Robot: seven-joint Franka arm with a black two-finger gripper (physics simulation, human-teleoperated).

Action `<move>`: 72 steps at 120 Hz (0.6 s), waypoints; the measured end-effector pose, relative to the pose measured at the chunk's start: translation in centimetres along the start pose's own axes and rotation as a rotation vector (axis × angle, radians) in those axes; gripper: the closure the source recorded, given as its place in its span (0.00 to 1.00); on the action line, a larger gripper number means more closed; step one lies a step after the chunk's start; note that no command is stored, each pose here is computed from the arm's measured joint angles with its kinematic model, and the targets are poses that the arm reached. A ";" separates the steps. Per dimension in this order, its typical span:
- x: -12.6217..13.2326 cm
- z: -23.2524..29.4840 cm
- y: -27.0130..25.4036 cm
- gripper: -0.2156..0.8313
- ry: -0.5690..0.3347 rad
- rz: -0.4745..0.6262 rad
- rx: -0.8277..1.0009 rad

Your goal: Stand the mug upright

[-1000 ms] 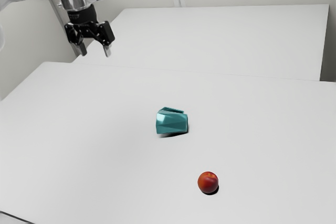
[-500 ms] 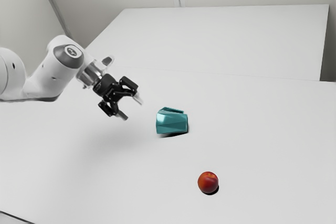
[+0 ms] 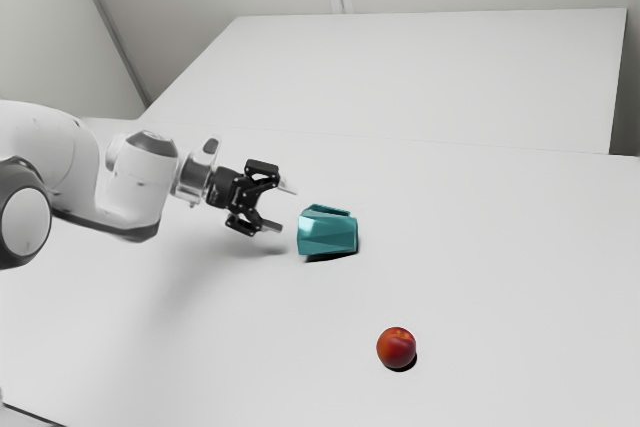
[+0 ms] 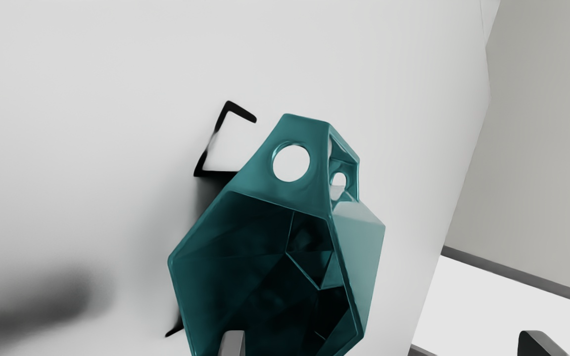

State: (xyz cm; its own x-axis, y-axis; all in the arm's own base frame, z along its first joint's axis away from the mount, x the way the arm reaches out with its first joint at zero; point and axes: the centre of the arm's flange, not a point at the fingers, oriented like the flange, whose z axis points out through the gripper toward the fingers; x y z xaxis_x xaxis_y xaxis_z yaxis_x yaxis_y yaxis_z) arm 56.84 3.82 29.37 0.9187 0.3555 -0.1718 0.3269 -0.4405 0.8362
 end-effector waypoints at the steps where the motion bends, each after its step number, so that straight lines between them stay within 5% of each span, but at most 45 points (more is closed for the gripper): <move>1: 0.0 0.1 -0.1 0.21 0.000 0.001 -0.003; 72: -0.6 5.2 0.1 0.21 -0.008 0.116 -0.084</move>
State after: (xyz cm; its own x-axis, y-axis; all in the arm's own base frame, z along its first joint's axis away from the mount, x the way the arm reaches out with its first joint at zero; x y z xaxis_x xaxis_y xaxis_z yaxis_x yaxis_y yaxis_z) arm 57.46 -0.76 26.81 0.9512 0.2992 -0.0755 0.1989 -0.4076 0.8912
